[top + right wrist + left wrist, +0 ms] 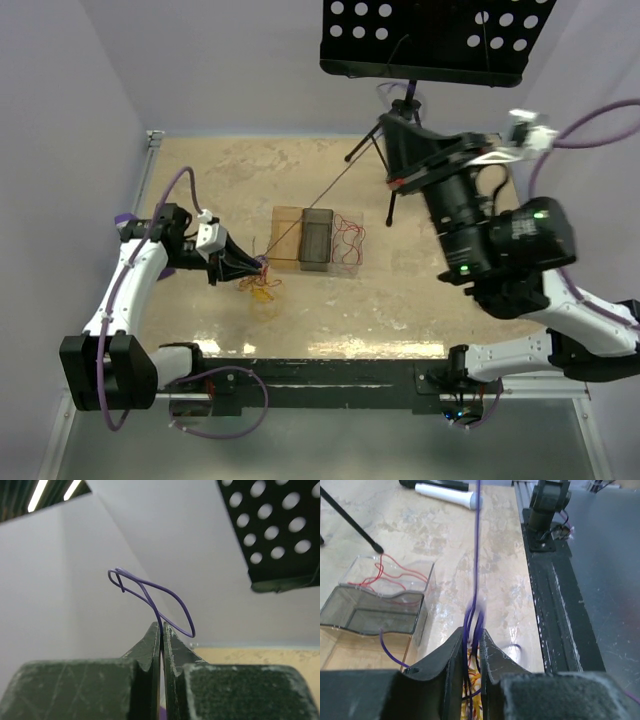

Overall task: Untangle the cables
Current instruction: Untie the cable.

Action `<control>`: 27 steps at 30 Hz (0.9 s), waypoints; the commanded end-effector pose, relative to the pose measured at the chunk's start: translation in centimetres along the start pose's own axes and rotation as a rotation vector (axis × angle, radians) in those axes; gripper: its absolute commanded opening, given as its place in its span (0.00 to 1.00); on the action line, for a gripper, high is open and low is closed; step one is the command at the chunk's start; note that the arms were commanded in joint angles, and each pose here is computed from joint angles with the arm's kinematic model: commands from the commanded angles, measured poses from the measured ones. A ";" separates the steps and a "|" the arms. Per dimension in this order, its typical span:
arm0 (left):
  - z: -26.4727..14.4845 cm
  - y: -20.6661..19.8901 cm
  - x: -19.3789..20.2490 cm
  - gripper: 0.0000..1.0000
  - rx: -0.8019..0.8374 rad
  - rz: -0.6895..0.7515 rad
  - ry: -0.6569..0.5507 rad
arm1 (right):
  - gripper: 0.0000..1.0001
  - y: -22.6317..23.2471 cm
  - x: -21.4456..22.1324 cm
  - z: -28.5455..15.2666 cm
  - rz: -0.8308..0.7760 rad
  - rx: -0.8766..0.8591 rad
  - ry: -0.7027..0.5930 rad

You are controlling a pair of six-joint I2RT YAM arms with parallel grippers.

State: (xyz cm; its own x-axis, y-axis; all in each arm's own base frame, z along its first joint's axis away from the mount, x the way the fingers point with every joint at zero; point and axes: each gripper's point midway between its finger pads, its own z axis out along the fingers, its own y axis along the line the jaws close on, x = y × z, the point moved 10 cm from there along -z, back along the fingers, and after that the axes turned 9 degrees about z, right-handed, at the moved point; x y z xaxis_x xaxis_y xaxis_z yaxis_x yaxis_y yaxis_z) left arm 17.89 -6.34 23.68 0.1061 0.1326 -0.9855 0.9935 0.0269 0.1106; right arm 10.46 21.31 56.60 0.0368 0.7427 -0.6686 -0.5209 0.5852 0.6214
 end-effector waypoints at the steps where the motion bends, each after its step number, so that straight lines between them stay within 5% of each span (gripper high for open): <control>1: -0.5 0.8 1.1 0.20 0.005 0.084 0.116 | 0.00 -2.1 -13.8 -2.6 0.248 0.097 -0.305; 7: -0.7 1.2 1.1 0.20 -0.003 0.085 0.147 | 0.00 -3.7 -12.5 -3.2 0.180 0.215 -0.259; 17: -1.0 1.7 0.4 0.18 -0.029 0.104 0.169 | 0.00 -2.4 -6.4 -1.9 0.158 0.176 -0.111; 27: -0.4 0.9 -2.5 0.42 -0.011 0.134 0.062 | 0.00 3.1 -3.6 1.5 0.197 -0.026 -0.026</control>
State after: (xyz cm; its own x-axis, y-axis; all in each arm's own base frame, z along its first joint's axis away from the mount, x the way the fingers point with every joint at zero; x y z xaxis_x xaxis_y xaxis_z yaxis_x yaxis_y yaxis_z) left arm 19.05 -5.44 24.28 0.1819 0.2896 -0.9397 0.9794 0.0324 0.1995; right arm 10.82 21.21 58.38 0.0095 0.7948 -0.6068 -0.4321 0.5505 0.7143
